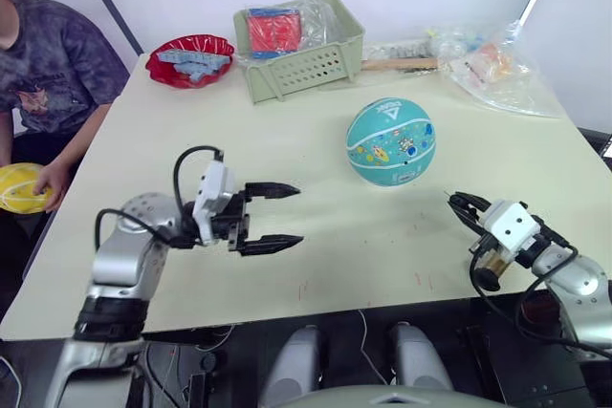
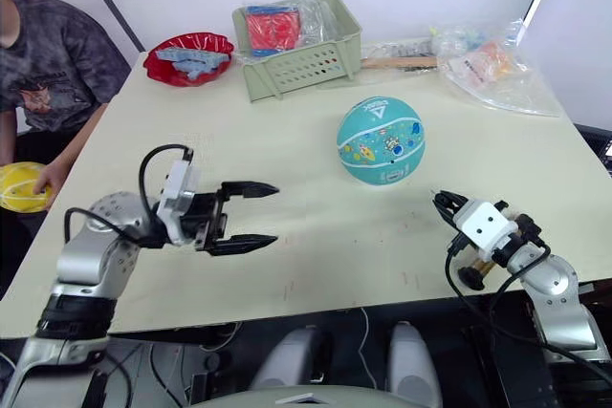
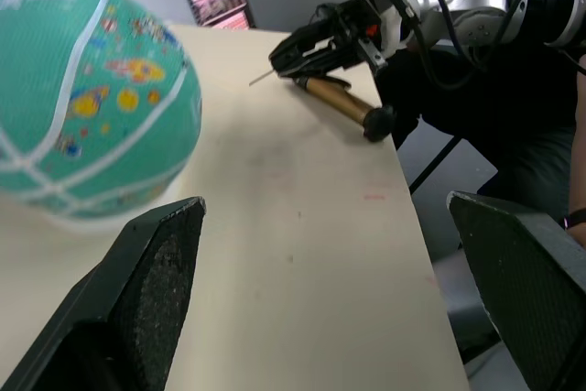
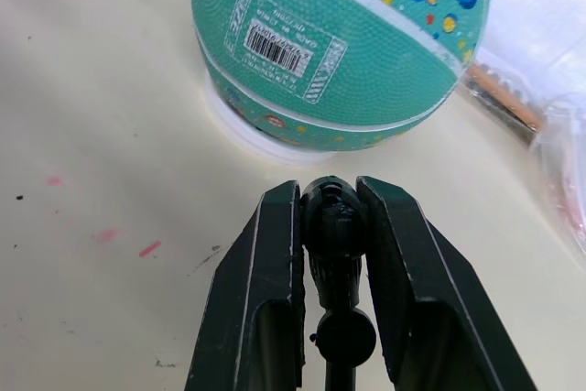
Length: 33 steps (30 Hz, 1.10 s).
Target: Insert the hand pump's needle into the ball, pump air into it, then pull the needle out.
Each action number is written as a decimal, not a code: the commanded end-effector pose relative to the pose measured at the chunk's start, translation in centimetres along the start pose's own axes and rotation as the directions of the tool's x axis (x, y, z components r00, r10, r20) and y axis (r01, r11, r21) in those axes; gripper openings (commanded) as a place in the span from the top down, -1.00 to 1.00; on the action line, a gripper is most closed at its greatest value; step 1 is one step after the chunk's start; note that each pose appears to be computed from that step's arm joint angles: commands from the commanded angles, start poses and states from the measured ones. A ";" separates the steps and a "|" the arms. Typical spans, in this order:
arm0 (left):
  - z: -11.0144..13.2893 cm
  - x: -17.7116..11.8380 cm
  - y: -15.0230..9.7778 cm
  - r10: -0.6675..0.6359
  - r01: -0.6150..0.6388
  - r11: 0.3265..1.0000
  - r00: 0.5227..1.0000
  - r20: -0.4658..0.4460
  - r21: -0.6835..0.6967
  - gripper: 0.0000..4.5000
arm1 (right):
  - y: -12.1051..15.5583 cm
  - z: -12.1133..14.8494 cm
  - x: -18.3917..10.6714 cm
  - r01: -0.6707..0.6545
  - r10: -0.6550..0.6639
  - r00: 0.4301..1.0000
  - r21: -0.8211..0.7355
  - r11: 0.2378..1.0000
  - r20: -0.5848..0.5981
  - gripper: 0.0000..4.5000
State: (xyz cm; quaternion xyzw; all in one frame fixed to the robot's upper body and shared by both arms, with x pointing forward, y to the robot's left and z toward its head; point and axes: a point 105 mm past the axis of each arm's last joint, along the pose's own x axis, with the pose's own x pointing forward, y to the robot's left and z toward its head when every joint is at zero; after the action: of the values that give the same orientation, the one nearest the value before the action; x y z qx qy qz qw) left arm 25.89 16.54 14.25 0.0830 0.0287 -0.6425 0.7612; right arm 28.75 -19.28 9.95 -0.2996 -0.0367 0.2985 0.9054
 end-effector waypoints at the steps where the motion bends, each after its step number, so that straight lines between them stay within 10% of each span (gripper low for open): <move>1: 1.1 -0.5 -0.2 0.020 -0.020 0.998 1.000 0.017 0.053 -1.00 | -0.1 0.7 0.6 -0.025 0.026 0.999 -0.036 0.999 0.031 0.81; 6: 0.9 -0.3 -0.1 0.049 -0.050 0.997 0.999 0.023 0.057 -1.00 | 0.2 0.5 1.2 -0.083 0.085 0.996 -0.061 0.995 0.016 0.81; 15: 0.7 0.3 -1.0 0.047 -0.049 0.997 0.998 0.031 0.052 -1.00 | 0.0 0.9 0.9 -0.111 0.112 0.993 -0.052 0.992 0.023 -0.94; 33: 0.5 0.1 -1.0 0.065 -0.066 0.997 0.997 0.047 0.035 -1.00 | -1.5 3.8 -2.4 -0.069 0.036 0.989 0.234 0.970 0.140 -0.94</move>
State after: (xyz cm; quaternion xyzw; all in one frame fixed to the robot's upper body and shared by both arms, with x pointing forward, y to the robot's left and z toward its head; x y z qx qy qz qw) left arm 25.10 16.37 13.66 0.0782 0.0211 -0.6162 0.7834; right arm 27.10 -19.33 12.78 -0.1807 -0.0299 0.3482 0.9193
